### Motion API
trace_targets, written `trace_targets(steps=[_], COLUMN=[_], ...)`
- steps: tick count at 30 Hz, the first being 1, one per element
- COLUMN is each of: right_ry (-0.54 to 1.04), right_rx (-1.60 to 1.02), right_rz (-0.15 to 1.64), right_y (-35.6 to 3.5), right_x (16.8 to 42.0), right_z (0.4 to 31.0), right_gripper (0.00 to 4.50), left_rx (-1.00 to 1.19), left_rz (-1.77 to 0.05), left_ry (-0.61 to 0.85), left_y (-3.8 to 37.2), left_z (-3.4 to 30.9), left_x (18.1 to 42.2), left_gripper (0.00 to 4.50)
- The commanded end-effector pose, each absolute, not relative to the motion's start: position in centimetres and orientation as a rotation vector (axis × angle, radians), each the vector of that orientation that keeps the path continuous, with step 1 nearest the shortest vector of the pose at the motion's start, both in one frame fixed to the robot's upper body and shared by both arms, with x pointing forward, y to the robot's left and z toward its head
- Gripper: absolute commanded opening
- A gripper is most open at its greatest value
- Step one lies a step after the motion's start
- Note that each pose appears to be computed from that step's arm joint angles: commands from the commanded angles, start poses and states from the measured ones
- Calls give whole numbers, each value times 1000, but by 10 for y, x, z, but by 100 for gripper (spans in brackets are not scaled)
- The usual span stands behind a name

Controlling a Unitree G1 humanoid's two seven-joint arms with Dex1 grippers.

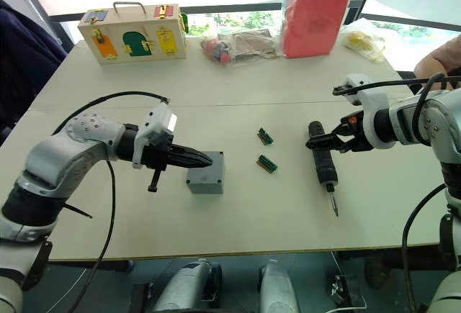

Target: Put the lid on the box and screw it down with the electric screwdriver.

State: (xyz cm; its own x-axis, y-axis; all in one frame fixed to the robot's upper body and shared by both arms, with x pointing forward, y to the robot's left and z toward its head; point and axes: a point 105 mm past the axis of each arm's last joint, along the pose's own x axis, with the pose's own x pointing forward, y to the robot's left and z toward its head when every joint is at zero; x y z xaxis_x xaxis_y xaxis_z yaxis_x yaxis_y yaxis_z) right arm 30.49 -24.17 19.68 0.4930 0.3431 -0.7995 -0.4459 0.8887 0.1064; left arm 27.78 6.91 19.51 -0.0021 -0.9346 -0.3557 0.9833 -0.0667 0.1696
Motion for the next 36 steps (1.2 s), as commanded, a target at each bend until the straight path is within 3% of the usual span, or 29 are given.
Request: trace_targets(steps=[1,11,17,20,26,27,32,36], right_ry=[1031,1134,1200,1226,1261,1259,1114,749], right_rx=[-63,0,-111,-164,-190,-178,-58,32], right_rz=[387,371,350,337,309,300,251,318], right_y=[-263,-249,-246,-249,-252,-253,-252,-237], right_x=[304,321,327,328,331,332,353,375], right_z=[190,163,144,136,125,125,154,241], right_gripper=[444,444,444,389,183,175,175,175], left_rx=[483,422,395,385,352,348,328,249], left_rz=[-1605,-1552,-1502,-1465,-1396,-1386,-1327,-1287], left_ry=[78,57,69,67,72,72,82,95], left_y=[62,59,61,63,70,71,87,106], left_z=[202,201,196,194,192,193,197,204], left_x=[280,281,278,277,278,279,285,293], left_gripper=[0,0,0,0,0,0,0,0])
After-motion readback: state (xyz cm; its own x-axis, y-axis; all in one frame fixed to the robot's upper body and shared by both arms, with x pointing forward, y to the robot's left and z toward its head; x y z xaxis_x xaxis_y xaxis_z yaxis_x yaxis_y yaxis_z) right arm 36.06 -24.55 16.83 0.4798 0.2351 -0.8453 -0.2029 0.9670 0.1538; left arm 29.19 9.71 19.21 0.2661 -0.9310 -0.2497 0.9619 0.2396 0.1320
